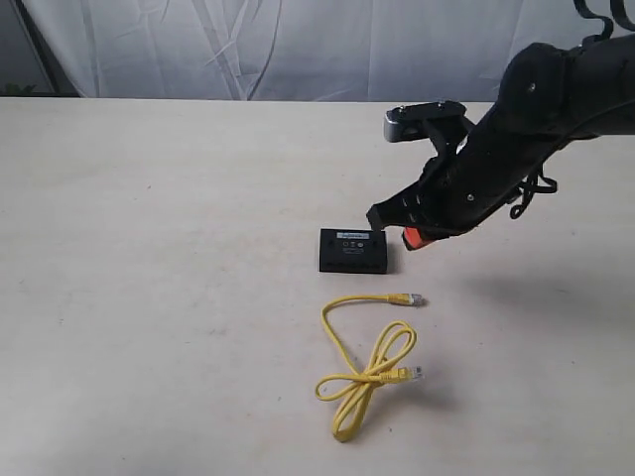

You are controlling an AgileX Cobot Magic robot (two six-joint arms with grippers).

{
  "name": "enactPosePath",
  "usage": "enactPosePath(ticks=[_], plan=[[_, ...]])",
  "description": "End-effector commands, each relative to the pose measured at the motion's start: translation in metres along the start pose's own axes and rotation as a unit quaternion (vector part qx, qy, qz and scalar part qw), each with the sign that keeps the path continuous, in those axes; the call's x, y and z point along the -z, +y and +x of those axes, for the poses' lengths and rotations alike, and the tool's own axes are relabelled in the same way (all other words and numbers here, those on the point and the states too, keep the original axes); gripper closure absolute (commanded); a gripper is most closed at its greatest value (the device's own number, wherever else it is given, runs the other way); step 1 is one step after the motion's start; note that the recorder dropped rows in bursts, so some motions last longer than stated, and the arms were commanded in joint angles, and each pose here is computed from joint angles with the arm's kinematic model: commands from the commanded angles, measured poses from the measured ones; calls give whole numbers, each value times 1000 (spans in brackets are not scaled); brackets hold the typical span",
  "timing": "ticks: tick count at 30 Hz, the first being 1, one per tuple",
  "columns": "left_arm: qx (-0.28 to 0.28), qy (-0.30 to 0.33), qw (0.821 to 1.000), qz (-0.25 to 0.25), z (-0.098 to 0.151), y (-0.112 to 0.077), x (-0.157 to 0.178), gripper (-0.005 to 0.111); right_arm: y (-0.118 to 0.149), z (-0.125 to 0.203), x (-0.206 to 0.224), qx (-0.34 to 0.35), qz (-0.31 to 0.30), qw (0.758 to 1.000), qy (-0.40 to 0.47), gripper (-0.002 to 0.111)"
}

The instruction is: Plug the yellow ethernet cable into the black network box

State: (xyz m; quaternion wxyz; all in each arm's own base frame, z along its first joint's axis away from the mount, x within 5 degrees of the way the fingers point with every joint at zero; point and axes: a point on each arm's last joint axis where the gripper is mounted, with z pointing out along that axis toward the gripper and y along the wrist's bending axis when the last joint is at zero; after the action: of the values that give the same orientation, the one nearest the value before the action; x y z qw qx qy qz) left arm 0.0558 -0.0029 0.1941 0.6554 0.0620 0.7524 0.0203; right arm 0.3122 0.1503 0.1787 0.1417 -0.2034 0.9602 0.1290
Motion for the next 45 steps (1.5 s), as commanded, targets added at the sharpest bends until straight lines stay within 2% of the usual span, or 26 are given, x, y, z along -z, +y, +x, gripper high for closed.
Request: enactPosePath(ticks=[1, 6, 11, 15, 19, 23, 30, 36, 40, 45], plan=[[0, -6, 1000, -2, 0, 0, 0, 107, 3, -12, -13, 3, -17, 999, -34, 109], [0, -6, 1000, -2, 0, 0, 0, 107, 14, -37, -13, 12, -33, 998, -53, 109], [0, -6, 1000, -2, 0, 0, 0, 107, 36, -58, -30, 41, -53, 997, -40, 109], [0, -6, 1000, -2, 0, 0, 0, 107, 56, -67, -56, 65, -67, 995, -17, 109], [0, -6, 1000, -2, 0, 0, 0, 107, 57, -67, -76, 71, -64, 995, -1, 109], [0, -6, 1000, -2, 0, 0, 0, 107, 42, -61, -87, 87, -33, 995, 31, 109], [0, -6, 1000, -2, 0, 0, 0, 107, -1, -60, -82, 17, 40, 997, 56, 109], [0, -6, 1000, -2, 0, 0, 0, 107, -31, -55, -75, -24, 64, 994, 91, 109], [0, -6, 1000, -2, 0, 0, 0, 107, -41, -55, -67, -36, 69, 993, 91, 109], [0, -6, 1000, -2, 0, 0, 0, 107, -44, -65, -46, -28, 80, 995, 47, 109]])
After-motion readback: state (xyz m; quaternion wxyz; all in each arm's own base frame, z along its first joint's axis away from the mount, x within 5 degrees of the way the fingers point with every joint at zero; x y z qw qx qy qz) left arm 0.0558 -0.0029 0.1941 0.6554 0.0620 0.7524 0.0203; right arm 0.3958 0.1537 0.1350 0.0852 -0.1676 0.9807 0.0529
